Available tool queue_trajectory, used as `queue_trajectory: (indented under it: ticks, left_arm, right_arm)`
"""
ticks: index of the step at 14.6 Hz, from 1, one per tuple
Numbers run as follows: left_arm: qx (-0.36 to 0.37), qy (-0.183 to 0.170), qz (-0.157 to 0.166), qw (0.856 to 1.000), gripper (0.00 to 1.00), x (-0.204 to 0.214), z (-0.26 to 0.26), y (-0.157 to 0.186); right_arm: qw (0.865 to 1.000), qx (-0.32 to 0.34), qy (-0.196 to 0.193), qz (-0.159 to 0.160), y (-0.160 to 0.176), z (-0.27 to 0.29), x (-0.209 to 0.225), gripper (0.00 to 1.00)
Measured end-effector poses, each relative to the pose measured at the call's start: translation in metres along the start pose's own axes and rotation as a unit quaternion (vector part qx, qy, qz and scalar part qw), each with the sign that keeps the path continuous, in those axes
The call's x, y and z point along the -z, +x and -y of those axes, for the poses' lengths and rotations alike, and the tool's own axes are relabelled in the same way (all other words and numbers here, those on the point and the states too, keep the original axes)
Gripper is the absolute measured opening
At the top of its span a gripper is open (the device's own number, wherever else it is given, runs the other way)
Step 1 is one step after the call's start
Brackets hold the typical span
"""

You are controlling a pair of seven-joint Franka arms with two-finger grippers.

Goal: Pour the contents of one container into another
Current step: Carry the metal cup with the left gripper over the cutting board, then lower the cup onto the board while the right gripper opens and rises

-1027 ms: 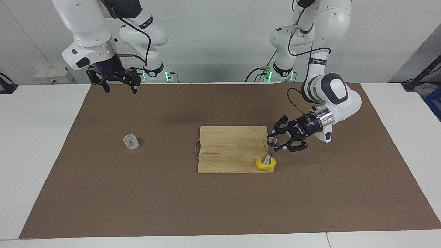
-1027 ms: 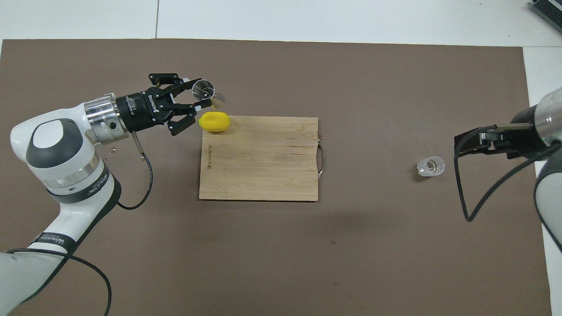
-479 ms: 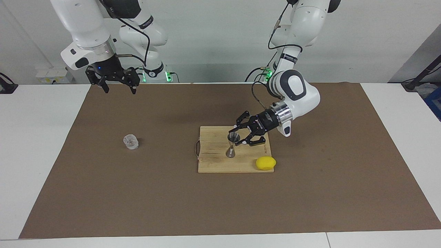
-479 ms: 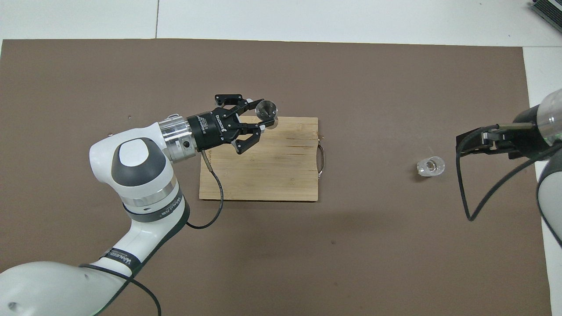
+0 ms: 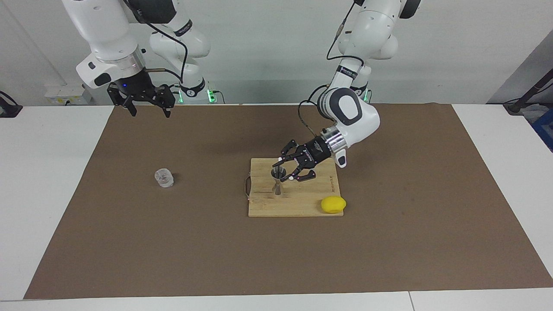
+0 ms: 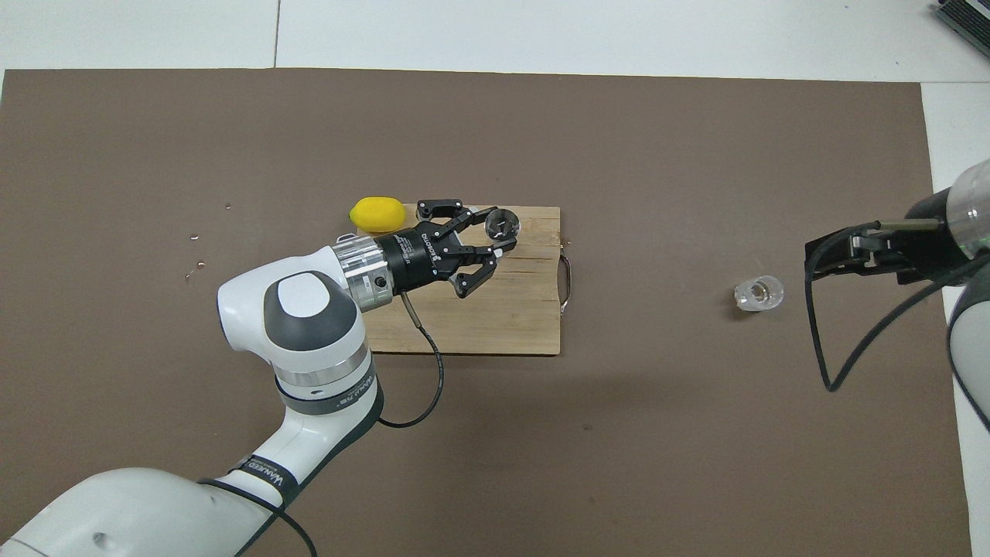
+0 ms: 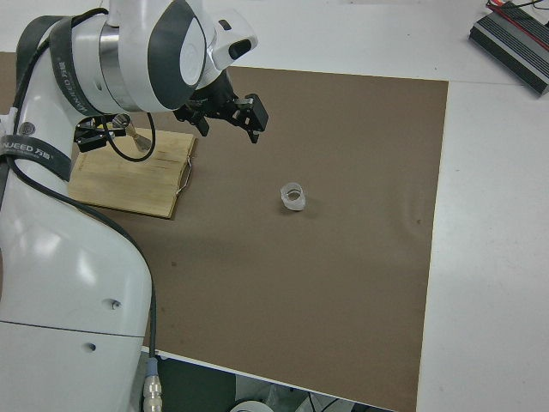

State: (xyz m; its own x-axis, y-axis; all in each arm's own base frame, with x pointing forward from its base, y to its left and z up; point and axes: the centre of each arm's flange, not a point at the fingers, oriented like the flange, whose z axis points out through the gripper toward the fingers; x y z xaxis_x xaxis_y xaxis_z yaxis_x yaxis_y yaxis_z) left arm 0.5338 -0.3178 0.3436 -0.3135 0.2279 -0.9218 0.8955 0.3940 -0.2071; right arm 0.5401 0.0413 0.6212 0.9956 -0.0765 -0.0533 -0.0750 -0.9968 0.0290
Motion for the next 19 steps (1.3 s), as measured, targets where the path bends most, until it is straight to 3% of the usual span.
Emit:
queue_trajectory:
  ticks: [5, 8, 13, 19]
  left_arm:
    - [-0.003, 0.001, 0.001, 1.0, 0.5, -0.013, -0.005, 0.002]
    - [-0.014, 0.002, -0.001, 1.0, 0.5, -0.023, -0.002, 0.002]
    - [-0.024, 0.004, -0.009, 1.0, 0.5, -0.036, 0.001, 0.01]
    - [-0.027, 0.0, -0.015, 1.0, 0.5, -0.037, -0.002, 0.016]
  right_arm:
    - [0.993, -0.115, 0.012, -0.028, 0.012, -0.003, 0.0, 1.0]
    - [0.976, -0.215, 0.037, -0.025, 0.022, -0.001, -0.011, 1.0]
    - [0.912, -0.404, 0.065, -0.018, 0.051, -0.013, -0.044, 1.0]
    - [0.819, -0.559, 0.112, 0.068, 0.069, -0.075, -0.099, 1.0]
